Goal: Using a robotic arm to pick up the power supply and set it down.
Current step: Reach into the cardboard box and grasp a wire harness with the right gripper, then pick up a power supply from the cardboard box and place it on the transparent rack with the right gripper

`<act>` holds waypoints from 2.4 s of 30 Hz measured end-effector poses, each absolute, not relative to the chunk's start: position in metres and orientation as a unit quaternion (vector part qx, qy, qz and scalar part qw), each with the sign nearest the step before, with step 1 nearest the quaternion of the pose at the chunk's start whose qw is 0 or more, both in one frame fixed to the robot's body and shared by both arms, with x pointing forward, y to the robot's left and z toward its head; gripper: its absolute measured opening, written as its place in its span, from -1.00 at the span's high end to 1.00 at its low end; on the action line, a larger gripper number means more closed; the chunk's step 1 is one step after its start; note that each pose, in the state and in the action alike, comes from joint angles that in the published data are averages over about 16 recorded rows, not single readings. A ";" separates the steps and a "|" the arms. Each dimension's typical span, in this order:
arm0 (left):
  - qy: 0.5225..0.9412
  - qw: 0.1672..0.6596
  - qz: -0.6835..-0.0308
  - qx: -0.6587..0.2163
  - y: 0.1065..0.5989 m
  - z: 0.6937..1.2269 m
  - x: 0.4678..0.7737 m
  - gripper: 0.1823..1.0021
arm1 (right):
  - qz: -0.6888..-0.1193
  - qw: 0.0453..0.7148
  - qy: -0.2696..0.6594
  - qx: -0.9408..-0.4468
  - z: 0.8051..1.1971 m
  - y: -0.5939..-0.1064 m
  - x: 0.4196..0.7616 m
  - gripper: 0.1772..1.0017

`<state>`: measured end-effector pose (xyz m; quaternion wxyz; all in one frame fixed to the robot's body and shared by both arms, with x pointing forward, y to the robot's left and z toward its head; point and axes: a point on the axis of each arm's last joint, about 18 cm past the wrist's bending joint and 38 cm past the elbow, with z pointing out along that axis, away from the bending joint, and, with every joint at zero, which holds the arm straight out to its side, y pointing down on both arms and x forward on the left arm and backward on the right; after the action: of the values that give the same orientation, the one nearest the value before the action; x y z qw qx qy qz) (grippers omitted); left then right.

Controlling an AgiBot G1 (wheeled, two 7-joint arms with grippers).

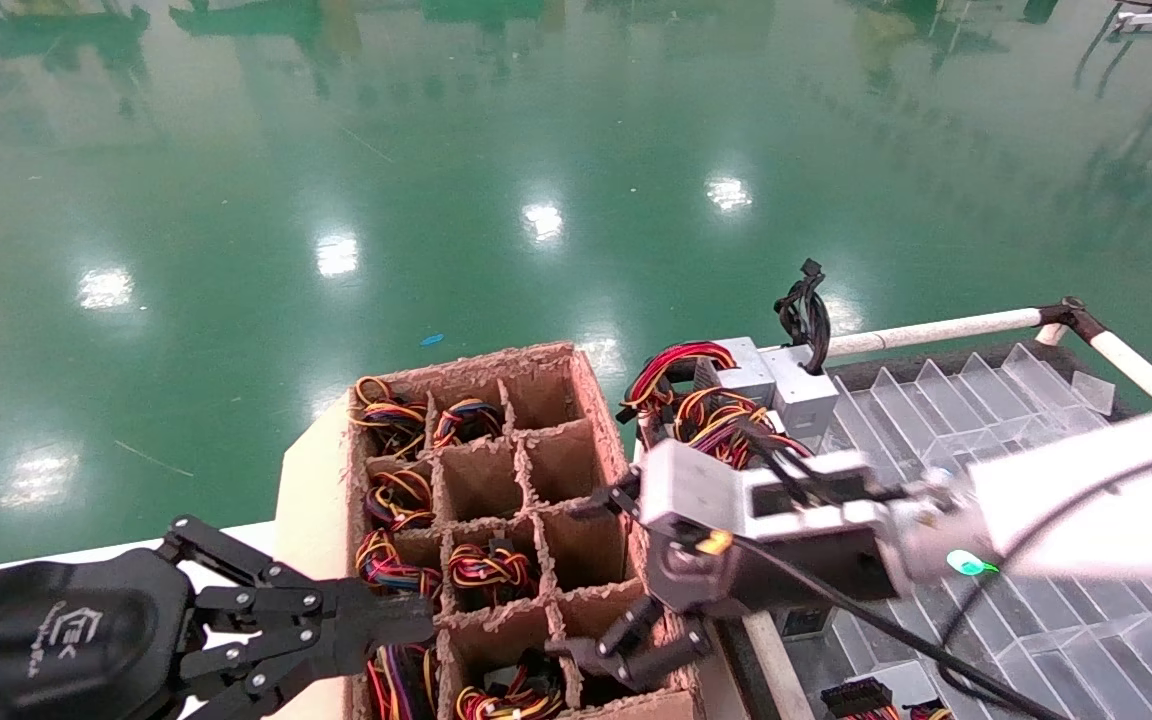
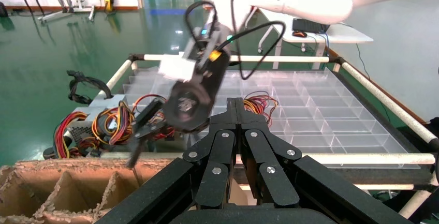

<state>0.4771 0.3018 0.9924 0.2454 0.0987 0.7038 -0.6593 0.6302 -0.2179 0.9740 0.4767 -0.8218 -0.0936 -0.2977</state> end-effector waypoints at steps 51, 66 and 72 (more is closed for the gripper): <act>0.704 0.245 -0.659 0.099 0.302 0.992 0.477 -0.17 | -0.366 0.341 -0.190 -0.845 0.981 -0.145 0.675 0.77; 0.704 0.245 -0.659 0.099 0.302 0.992 0.477 -0.82 | -0.388 0.408 -0.177 -0.807 1.029 -0.174 0.650 0.91; 0.704 0.245 -0.659 0.099 0.302 0.992 0.477 -0.94 | -0.416 0.441 -0.174 -0.776 1.068 -0.197 0.629 0.92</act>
<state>0.4771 0.3018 0.9924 0.2454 0.0987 0.7038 -0.6593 0.6294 -0.1967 1.0680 0.4407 -0.7762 -0.1738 -0.4161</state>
